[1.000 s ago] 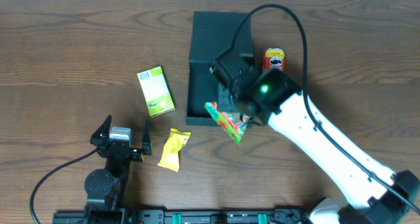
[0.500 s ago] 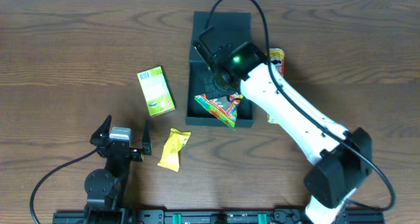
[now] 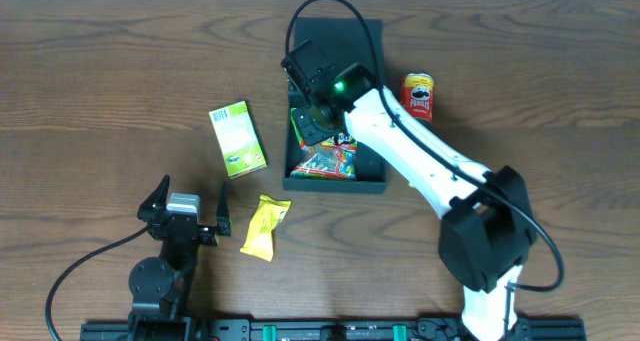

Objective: Pack container
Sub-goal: 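Lift the Haribo bag with the right gripper and carry it into the box, then lower the bag into the box and open the right gripper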

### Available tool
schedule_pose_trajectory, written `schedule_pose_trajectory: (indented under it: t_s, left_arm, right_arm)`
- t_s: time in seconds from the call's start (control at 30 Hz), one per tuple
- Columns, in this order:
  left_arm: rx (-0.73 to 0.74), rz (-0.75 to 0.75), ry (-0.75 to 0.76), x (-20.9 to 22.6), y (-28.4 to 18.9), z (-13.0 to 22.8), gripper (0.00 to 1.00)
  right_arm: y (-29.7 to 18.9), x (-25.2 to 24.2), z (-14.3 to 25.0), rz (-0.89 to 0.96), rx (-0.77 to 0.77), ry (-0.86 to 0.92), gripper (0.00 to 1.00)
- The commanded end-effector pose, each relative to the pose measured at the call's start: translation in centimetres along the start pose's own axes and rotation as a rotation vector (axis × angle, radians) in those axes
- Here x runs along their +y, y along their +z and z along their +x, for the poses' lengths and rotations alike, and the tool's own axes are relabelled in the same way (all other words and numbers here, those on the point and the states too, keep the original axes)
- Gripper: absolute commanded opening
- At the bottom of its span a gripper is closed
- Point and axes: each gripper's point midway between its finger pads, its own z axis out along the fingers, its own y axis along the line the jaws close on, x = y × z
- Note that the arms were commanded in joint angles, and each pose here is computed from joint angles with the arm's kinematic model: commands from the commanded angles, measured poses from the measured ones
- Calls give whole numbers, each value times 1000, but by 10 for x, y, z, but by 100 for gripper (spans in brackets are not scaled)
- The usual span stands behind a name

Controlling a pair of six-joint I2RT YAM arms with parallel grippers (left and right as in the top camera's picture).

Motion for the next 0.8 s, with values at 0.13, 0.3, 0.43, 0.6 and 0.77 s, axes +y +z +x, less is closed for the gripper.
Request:
schedule_pose_trajectory:
  t_s: [0.13,0.3,0.43,0.6,0.77]
  left_arm:
    - [63,7,-3,-1,0,18,95]
    - [63,7,-3,-1,0,18,95]
    - [63,7,-3,-1,0,18,95]
    - [63,7,-3,-1,0,18,95]
    - [63,7,-3,-1,0,18,95]
  right_arm:
    - [25,-3,-1,13,29,-37,1]
    - [9,-11,-9,24,-7,-8,1]
    - [-9,-29,-6,98,-19,85,1]
    - [-11,-24,15,41,70,132,1]
    - [0,6,25,-90,103,122,1]
